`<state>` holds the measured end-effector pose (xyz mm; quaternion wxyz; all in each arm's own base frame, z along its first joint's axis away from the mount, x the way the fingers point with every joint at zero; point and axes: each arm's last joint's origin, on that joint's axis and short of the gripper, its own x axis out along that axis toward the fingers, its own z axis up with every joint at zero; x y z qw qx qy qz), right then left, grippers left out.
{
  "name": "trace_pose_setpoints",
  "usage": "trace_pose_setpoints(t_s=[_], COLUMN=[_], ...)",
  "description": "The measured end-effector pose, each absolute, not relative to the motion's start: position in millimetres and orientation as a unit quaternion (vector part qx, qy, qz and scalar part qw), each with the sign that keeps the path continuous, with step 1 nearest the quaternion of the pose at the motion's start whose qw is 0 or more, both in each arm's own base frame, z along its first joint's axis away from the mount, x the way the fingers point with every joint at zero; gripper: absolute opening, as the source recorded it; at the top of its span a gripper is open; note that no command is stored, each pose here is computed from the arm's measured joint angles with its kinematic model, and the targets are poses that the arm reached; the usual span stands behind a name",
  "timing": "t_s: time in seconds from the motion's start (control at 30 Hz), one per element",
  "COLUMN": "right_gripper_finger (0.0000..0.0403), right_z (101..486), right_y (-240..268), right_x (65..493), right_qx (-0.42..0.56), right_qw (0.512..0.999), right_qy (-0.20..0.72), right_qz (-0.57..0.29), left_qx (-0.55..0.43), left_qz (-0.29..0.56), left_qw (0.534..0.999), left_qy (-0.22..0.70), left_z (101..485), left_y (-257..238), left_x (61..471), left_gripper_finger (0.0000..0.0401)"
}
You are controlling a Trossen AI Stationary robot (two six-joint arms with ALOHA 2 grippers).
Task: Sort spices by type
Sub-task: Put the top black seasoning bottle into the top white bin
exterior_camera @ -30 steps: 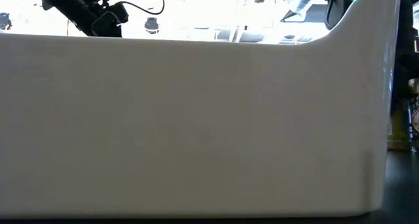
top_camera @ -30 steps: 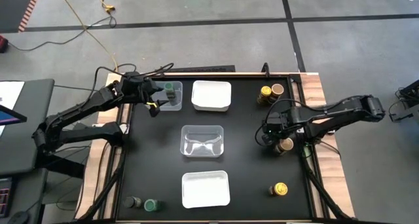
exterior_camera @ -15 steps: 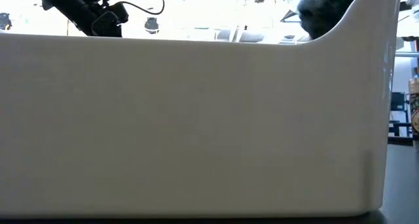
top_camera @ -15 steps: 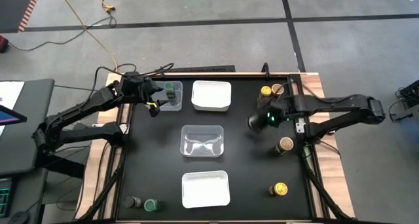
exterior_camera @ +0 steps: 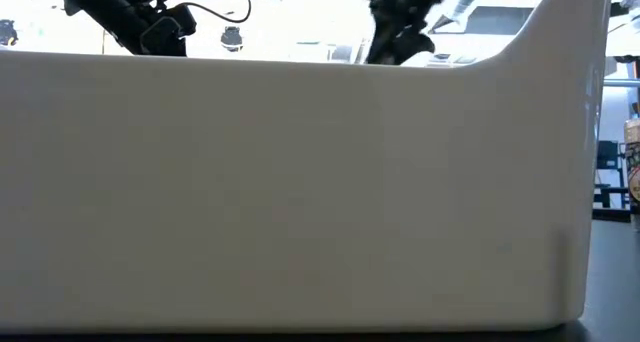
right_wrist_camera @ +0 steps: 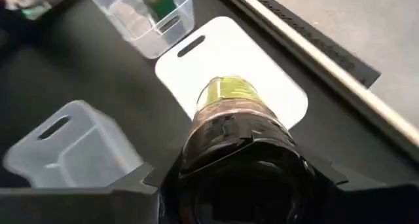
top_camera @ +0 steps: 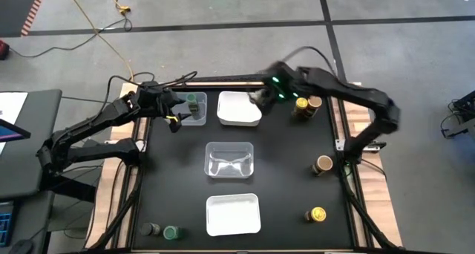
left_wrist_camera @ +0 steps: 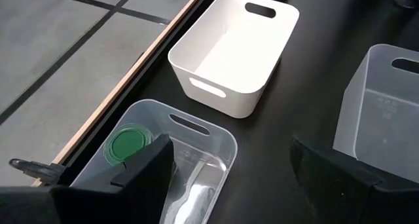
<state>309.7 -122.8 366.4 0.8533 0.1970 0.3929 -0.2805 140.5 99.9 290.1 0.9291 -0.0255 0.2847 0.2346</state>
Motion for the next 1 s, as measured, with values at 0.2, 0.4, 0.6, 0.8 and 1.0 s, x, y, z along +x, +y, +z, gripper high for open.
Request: trace_pose_setpoints(t_s=[0.2, 0.4, 0.6, 0.8, 1.0], right_gripper_finger=[0.0225, 0.0225, 0.0226, 0.0227, 0.0227], right_z=[349.0, 308.6, 281.9, 247.1, 225.0], right_y=[-162.6, -186.0, -196.4, -209.5, -217.7], right_x=[360.6, 387.6, 407.6, 417.1, 419.5], right_qx=[0.172, 0.177, 0.181, 0.194, 0.203], right_qw=[0.826, 0.768, 0.752, 0.727, 0.708], right_qy=[0.457, 0.550, 0.573, 0.607, 0.626], right_qz=[-0.282, -0.275, -0.270, -0.257, -0.257], left_qx=[-0.035, -0.036, -0.039, -0.039, -0.039], left_qz=[0.237, 0.237, 0.236, 0.236, 0.236], left_qw=[0.929, 0.928, 0.926, 0.925, 0.925], left_qy=[0.283, 0.285, 0.293, 0.294, 0.294], left_z=[289.9, 289.6, 288.2, 288.1, 288.0], left_y=[99.9, 99.8, 99.3, 99.2, 99.2], left_x=[140.5, 140.3, 139.6, 139.5, 139.5], left_gripper_finger=[0.0291, 0.0291, 0.0291, 0.0291, 0.0291])
